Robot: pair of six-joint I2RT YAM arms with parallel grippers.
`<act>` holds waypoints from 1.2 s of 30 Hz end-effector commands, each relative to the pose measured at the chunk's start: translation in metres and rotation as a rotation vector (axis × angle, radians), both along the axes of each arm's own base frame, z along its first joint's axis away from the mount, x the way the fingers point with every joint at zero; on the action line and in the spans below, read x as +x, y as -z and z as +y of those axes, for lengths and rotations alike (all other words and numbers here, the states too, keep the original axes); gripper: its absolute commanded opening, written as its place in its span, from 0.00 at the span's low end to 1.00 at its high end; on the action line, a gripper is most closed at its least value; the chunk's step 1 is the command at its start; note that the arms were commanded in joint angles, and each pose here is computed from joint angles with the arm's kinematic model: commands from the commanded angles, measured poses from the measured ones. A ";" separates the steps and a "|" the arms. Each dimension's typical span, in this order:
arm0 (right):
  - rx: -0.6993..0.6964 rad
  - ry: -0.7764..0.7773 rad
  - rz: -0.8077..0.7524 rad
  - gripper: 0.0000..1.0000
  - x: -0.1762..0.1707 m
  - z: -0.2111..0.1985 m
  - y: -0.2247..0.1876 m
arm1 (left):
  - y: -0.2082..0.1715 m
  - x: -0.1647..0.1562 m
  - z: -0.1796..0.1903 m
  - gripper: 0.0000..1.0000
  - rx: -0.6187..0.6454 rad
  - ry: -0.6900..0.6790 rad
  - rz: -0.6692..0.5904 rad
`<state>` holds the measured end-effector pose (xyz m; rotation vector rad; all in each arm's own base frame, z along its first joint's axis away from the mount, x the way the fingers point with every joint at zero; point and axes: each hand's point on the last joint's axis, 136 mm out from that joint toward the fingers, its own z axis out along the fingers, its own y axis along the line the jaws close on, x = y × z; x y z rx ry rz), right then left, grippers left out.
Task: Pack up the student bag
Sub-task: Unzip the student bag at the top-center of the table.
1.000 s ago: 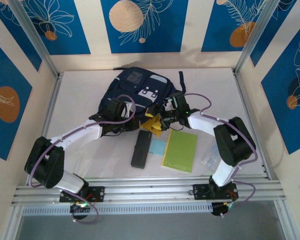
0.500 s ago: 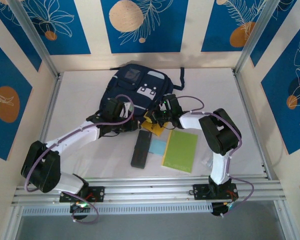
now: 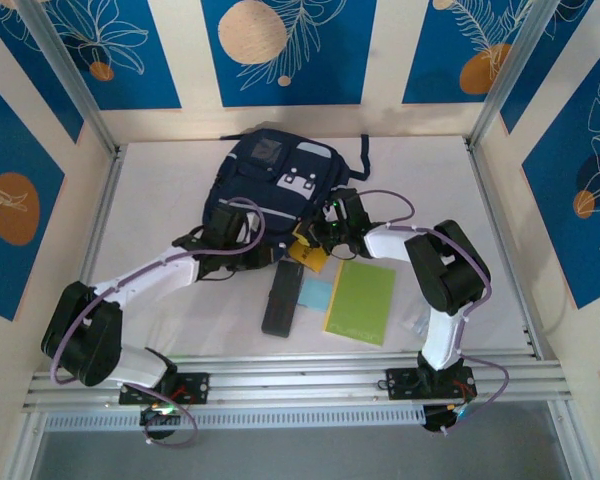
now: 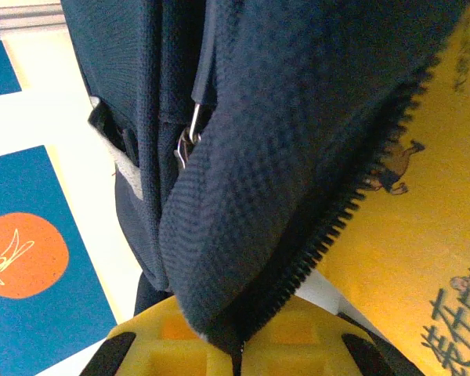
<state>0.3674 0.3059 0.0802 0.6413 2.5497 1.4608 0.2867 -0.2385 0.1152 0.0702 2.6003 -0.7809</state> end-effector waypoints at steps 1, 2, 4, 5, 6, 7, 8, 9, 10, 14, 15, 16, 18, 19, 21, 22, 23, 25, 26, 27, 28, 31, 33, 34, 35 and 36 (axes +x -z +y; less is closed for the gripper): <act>0.063 -0.013 -0.060 0.00 0.006 0.020 -0.031 | -0.019 0.000 -0.014 0.42 -0.042 -0.017 -0.059; 0.066 -0.012 -0.061 0.00 0.006 0.022 -0.032 | -0.018 -0.001 -0.016 0.45 -0.034 -0.020 -0.062; 0.077 -0.009 -0.060 0.00 0.006 0.027 -0.034 | -0.012 -0.001 -0.017 0.46 -0.015 -0.028 -0.054; 0.087 -0.009 -0.057 0.00 0.006 0.030 -0.035 | -0.007 0.000 -0.016 0.46 0.004 -0.037 -0.046; 0.096 -0.009 -0.056 0.00 0.006 0.032 -0.036 | -0.002 0.001 -0.014 0.46 0.029 -0.048 -0.039; 0.105 -0.008 -0.057 0.00 0.006 0.034 -0.039 | 0.004 0.003 -0.010 0.46 0.063 -0.067 -0.034; 0.110 -0.009 -0.060 0.00 0.005 0.036 -0.041 | 0.008 0.006 -0.005 0.46 0.100 -0.086 -0.041; 0.114 -0.012 -0.060 0.00 0.004 0.038 -0.043 | 0.013 0.008 0.000 0.47 0.133 -0.104 -0.045; 0.118 -0.014 -0.061 0.00 0.003 0.040 -0.045 | 0.017 0.012 0.005 0.48 0.166 -0.126 -0.054; 0.147 -0.018 -0.057 0.00 -0.003 0.046 -0.049 | 0.021 0.030 0.012 0.50 0.225 -0.182 -0.102; 0.150 -0.018 -0.051 0.00 -0.004 0.047 -0.048 | 0.019 0.034 0.010 0.50 0.223 -0.186 -0.113; 0.153 -0.021 -0.045 0.00 -0.006 0.048 -0.047 | 0.018 0.038 0.008 0.51 0.221 -0.192 -0.122; 0.155 -0.026 -0.040 0.00 -0.009 0.050 -0.045 | 0.014 0.044 0.002 0.51 0.207 -0.194 -0.134; 0.155 -0.025 -0.034 0.00 -0.009 0.050 -0.043 | 0.011 0.047 0.000 0.51 0.201 -0.193 -0.140; 0.154 -0.024 -0.028 0.00 -0.010 0.050 -0.039 | 0.008 0.051 -0.005 0.51 0.193 -0.186 -0.144; 0.151 -0.025 -0.022 0.00 -0.011 0.050 -0.037 | 0.007 0.052 -0.007 0.51 0.190 -0.182 -0.141; 0.152 -0.023 -0.022 0.00 -0.010 0.050 -0.037 | 0.006 0.052 -0.008 0.51 0.188 -0.178 -0.139; 0.145 -0.026 -0.017 0.00 -0.010 0.050 -0.033 | 0.003 0.052 -0.013 0.52 0.179 -0.164 -0.130; 0.142 -0.027 -0.016 0.00 -0.010 0.050 -0.032 | 0.001 0.052 -0.014 0.54 0.173 -0.161 -0.127; 0.141 -0.030 -0.018 0.00 -0.010 0.050 -0.031 | -0.001 0.052 -0.016 0.56 0.167 -0.157 -0.123; 0.135 -0.034 -0.018 0.00 -0.011 0.050 -0.030 | -0.004 0.051 -0.017 0.57 0.160 -0.151 -0.118; 0.118 -0.032 -0.018 0.00 -0.012 0.048 -0.025 | -0.014 0.048 -0.019 0.57 0.142 -0.136 -0.114; 0.116 -0.031 -0.017 0.00 -0.012 0.047 -0.024 | -0.016 0.047 -0.017 0.54 0.149 -0.137 -0.124; 0.117 -0.034 -0.020 0.00 -0.011 0.047 -0.024 | -0.016 0.048 -0.015 0.52 0.161 -0.140 -0.133; 0.119 -0.037 -0.022 0.00 -0.012 0.048 -0.024 | -0.014 0.049 -0.013 0.49 0.176 -0.142 -0.136; 0.122 -0.039 -0.024 0.00 -0.011 0.049 -0.025 | -0.012 0.050 -0.011 0.48 0.191 -0.144 -0.136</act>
